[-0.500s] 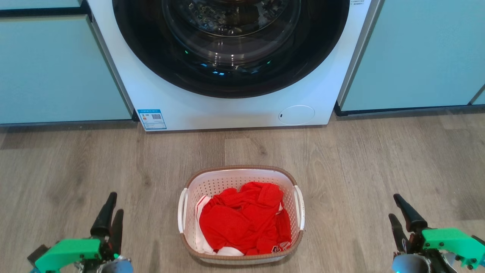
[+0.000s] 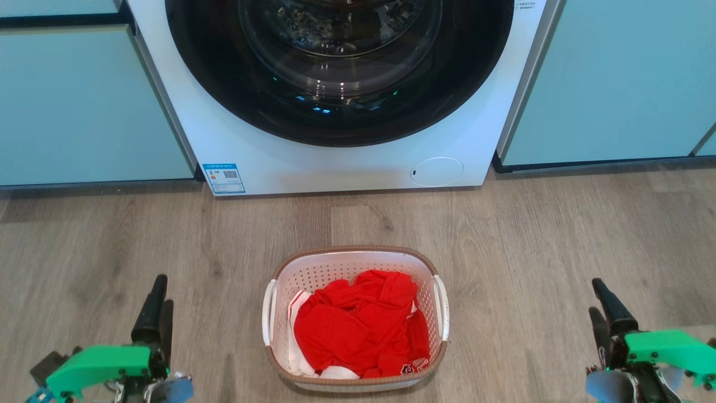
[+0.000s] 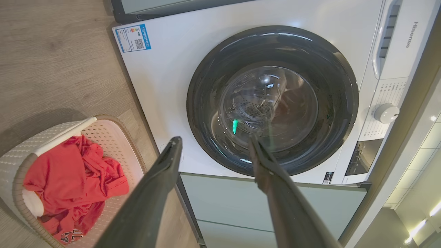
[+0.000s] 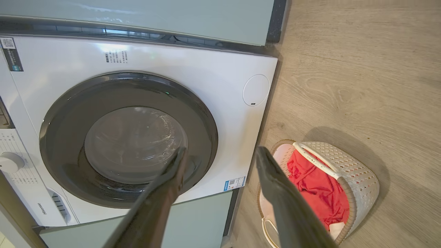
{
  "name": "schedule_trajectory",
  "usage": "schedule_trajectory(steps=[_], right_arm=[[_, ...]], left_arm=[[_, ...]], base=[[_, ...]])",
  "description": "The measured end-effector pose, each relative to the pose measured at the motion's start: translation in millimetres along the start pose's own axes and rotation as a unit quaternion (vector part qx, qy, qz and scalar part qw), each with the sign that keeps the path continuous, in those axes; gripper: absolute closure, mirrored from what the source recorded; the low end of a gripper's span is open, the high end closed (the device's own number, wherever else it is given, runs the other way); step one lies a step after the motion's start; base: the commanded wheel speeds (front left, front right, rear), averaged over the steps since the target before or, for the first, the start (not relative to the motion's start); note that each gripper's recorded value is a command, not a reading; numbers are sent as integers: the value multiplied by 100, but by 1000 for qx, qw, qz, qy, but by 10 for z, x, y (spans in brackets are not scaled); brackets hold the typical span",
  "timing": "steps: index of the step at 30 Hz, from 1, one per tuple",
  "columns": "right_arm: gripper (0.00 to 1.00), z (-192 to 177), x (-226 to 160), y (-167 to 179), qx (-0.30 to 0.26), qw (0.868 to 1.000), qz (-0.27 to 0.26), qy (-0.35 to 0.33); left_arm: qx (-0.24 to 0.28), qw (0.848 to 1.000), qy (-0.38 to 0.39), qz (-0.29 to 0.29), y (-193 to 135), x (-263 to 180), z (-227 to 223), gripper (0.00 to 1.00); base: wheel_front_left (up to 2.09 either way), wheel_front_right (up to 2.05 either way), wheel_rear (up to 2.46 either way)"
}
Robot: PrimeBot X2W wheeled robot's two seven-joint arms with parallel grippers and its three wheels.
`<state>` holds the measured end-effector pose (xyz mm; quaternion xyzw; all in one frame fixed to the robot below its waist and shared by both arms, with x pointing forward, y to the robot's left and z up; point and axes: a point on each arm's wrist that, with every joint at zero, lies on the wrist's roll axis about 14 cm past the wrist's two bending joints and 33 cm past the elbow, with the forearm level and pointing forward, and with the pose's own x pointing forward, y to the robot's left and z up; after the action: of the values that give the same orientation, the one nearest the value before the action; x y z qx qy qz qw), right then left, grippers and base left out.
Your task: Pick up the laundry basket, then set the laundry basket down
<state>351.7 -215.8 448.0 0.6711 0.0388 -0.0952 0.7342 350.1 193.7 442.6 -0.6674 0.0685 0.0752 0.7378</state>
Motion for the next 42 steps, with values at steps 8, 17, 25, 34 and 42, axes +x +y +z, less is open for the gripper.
schedule_trajectory(steps=[8,17,25,34,42], right_arm=[[0,68,26,195,-69,997,28,-14],[0,-17,57,499,-154,985,72,-11],[0,-175,49,712,-230,967,109,-2],[0,-298,25,840,-308,942,135,1],[0,-351,10,836,-365,921,140,0]], left_arm=[[59,998,-6,-22,-152,27,21,0],[138,989,-22,-41,-402,72,56,0],[221,974,-21,-51,-563,72,-70,0],[330,943,3,-36,-529,64,-285,0],[411,911,18,-29,-506,90,-456,0]], base=[[0,0,0],[0,0,0],[0,0,0],[0,0,0],[0,0,0]])
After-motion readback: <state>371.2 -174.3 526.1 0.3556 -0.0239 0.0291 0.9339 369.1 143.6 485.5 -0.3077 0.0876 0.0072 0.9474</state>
